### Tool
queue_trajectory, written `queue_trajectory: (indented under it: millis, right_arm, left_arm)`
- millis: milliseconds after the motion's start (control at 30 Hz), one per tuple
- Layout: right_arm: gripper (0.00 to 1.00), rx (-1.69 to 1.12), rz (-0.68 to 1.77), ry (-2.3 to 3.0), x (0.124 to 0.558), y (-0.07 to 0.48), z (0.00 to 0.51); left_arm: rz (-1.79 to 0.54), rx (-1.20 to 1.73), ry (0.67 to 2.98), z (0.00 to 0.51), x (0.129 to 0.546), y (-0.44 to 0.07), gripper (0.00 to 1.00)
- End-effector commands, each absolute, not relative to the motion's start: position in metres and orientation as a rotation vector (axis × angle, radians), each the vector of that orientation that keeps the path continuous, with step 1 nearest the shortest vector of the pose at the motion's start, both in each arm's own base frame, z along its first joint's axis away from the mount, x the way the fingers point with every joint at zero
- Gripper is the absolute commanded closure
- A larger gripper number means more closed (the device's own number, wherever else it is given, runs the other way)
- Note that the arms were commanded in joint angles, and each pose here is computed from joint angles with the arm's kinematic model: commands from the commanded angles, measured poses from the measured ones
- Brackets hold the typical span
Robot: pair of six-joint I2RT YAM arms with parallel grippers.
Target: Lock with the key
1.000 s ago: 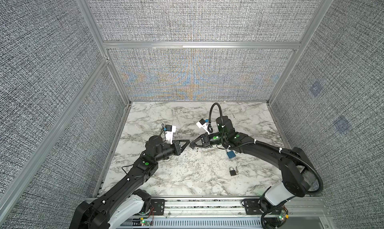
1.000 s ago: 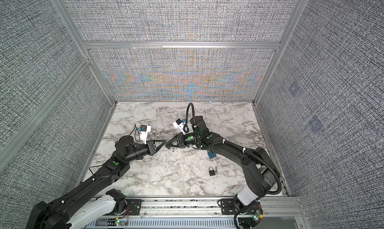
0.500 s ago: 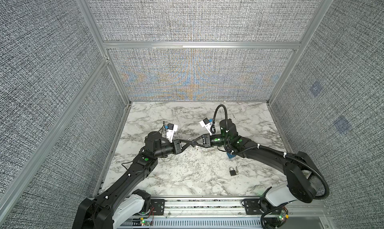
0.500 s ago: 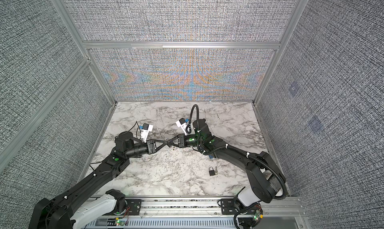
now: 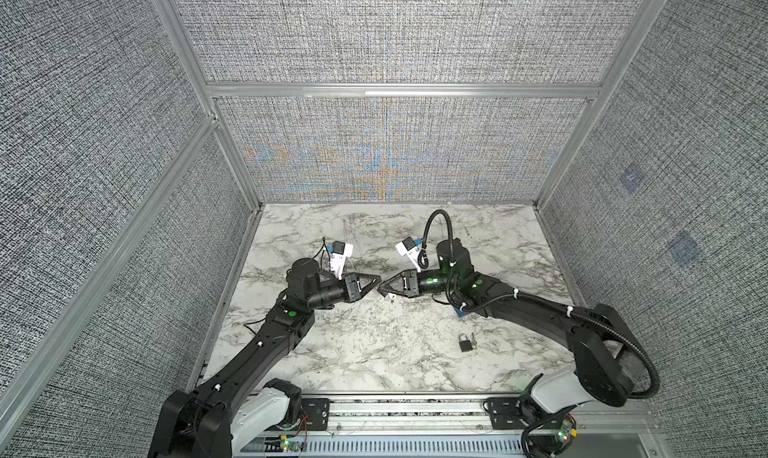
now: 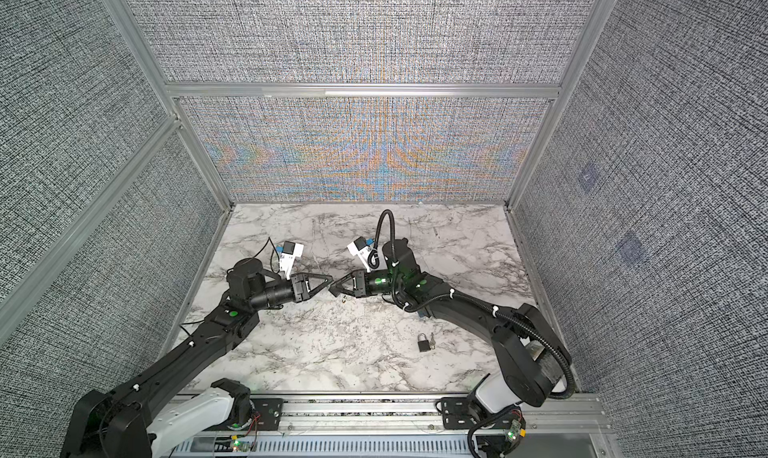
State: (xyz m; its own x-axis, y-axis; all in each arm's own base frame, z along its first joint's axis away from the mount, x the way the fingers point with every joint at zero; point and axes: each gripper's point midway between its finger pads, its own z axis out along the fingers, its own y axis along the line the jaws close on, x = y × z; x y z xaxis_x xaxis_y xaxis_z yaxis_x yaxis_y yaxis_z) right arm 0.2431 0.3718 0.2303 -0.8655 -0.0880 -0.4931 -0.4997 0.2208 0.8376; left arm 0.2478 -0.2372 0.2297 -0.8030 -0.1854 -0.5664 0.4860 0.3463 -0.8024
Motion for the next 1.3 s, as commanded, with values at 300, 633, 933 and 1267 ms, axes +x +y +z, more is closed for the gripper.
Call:
queue_trajectory:
  millis: [300, 633, 933, 1267]
  right_arm:
    - [1.0, -0.571, 1.692, 2.115, 0.246, 0.376, 0.242]
    - [1.0, -0.568, 1.69, 2.108, 0.248, 0.377, 0.244]
    - [0.71, -0.501, 1.708, 2.1, 0.249, 0.365, 0.234]
    - [0.69, -0.472, 1.704, 2.087, 0.24, 0.347, 0.23]
  left_arm:
    - [-1.557, 0.303, 2.025, 0.232, 0.24, -0.242, 0.94]
    - [-1.612, 0.333, 2.047, 0.228, 0.238, -0.248, 1.0]
    - [-1.619, 0.314, 2.033, 0.233, 0.24, -0.247, 1.0]
    - [-1.568, 0.249, 1.996, 0.243, 0.248, -0.242, 1.0]
